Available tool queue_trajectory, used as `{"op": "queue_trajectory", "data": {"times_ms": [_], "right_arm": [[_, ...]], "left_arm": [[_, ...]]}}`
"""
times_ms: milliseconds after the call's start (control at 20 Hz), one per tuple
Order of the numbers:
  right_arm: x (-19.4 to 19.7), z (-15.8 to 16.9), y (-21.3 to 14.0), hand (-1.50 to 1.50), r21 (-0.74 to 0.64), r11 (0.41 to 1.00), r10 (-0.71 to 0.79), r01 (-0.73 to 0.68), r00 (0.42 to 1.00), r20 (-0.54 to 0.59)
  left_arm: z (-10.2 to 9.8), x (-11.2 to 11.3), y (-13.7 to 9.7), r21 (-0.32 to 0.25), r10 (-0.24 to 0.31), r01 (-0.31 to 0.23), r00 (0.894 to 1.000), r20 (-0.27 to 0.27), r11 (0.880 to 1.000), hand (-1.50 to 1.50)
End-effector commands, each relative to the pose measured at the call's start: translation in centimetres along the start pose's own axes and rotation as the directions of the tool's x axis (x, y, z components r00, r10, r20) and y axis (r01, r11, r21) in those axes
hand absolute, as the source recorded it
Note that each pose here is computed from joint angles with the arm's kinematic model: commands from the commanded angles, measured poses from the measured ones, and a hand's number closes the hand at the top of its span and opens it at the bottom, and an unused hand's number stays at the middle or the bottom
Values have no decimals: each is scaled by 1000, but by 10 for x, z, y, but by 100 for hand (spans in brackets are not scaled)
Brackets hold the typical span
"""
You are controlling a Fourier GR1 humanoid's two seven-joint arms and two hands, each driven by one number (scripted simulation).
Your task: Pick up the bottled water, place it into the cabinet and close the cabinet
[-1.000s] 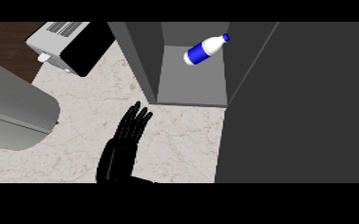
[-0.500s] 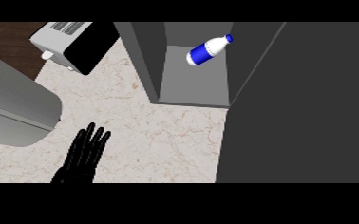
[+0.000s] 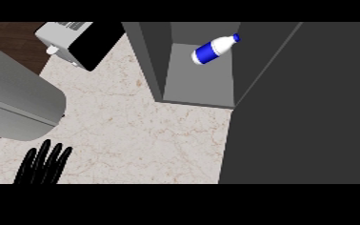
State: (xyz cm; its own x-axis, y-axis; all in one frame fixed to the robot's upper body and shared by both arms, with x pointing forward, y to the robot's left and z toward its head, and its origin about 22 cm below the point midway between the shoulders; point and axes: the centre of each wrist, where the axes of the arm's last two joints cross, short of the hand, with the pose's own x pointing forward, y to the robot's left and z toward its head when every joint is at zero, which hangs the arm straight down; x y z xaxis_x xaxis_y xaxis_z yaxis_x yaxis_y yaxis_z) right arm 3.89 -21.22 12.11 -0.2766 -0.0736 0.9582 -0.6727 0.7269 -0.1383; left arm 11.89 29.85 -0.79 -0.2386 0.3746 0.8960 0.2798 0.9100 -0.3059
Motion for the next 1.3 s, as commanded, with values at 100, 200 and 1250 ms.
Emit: {"op": "queue_trajectory", "data": {"times_ms": [100,200,1250], "right_arm": [[37,-22,-1,150,197,979,36,-41,999,28],[28,-30,-5,150,250,964,81,-90,996,47],[-14,-88,-15,150,189,982,2,5,999,-35]], "left_arm": [[7,24,25,-37,-13,13,1000,-9,999,-150],[8,21,21,-50,1,-1,1000,-10,999,-150],[-2,50,52,-93,-28,29,1000,10,995,-150]]}}
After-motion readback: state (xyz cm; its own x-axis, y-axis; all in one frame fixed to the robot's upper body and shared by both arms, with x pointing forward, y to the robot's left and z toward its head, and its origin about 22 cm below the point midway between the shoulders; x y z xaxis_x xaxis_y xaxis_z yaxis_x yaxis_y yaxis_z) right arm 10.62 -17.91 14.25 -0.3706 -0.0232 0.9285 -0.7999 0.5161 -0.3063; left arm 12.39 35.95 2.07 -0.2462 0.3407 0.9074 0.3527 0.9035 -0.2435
